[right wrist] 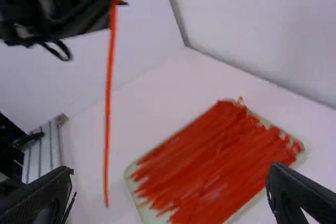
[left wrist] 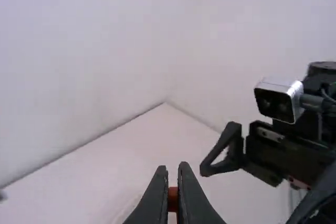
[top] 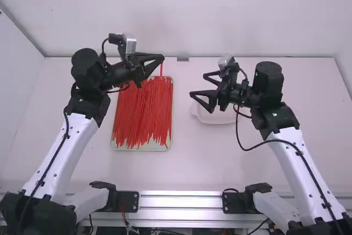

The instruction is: Fasten the cable tie

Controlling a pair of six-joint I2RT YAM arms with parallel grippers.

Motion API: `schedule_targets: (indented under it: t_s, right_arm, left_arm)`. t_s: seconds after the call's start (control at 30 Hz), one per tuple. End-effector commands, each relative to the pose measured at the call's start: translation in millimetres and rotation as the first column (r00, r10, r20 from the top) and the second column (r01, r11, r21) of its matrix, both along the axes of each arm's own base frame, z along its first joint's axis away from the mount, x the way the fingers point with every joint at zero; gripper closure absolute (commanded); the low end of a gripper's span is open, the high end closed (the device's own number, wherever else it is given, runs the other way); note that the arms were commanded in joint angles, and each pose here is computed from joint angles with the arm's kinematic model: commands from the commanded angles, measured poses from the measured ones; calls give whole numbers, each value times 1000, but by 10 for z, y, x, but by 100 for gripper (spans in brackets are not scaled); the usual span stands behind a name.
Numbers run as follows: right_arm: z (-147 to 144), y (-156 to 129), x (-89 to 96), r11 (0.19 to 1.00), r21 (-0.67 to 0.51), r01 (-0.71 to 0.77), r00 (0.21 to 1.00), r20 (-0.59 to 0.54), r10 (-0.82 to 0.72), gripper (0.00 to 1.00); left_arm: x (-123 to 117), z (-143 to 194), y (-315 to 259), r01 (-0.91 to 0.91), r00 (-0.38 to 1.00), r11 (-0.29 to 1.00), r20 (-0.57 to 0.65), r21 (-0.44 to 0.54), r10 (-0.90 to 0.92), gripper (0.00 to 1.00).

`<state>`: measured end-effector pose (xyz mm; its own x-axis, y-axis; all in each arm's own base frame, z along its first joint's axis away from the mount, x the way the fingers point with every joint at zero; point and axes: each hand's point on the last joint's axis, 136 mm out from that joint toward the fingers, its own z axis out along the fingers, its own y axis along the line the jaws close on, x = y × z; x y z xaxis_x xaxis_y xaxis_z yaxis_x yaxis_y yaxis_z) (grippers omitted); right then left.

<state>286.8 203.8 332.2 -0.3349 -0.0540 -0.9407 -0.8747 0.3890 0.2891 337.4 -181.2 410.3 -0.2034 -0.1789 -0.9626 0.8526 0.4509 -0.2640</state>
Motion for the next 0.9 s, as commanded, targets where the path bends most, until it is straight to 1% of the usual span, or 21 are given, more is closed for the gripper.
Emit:
schedule_targets:
  t_s: [0.0, 0.2, 0.37, 0.57, 0.7, 0.73, 0.87]
  right_arm:
    - [254, 36, -172, 990, 64, -129, 991, 43, 127, 2]
    - [466, 36, -237, 976, 108, -190, 978, 107, 179, 2]
    - [579, 81, -313, 964, 118, -240, 962, 162, 220, 2]
    - [644, 190, -378, 954, 114, -278, 944, 217, 249, 2]
    - [648, 252, -369, 948, 113, -299, 933, 241, 266, 0]
    - [645, 271, -364, 946, 112, -305, 930, 246, 271, 2]
    - [638, 312, -335, 941, 131, -313, 935, 218, 281, 4]
  left_arm:
    - [-97, 29, -108, 121, 991, 991, -51, -53, -123, 98]
    - [-167, 195, -337, 257, 967, 960, 38, -111, -254, 98]
    - [-182, 242, -461, 304, 953, 942, 58, -144, -298, 98]
    - [-260, 350, -607, 357, 934, 923, 86, -141, -348, 98]
    - [-354, 458, -694, 388, 920, 911, 114, -139, -374, 98]
    - [-382, 485, -713, 398, 916, 908, 123, -135, -383, 98]
    - [-415, 552, -731, 406, 911, 904, 139, -134, -389, 98]
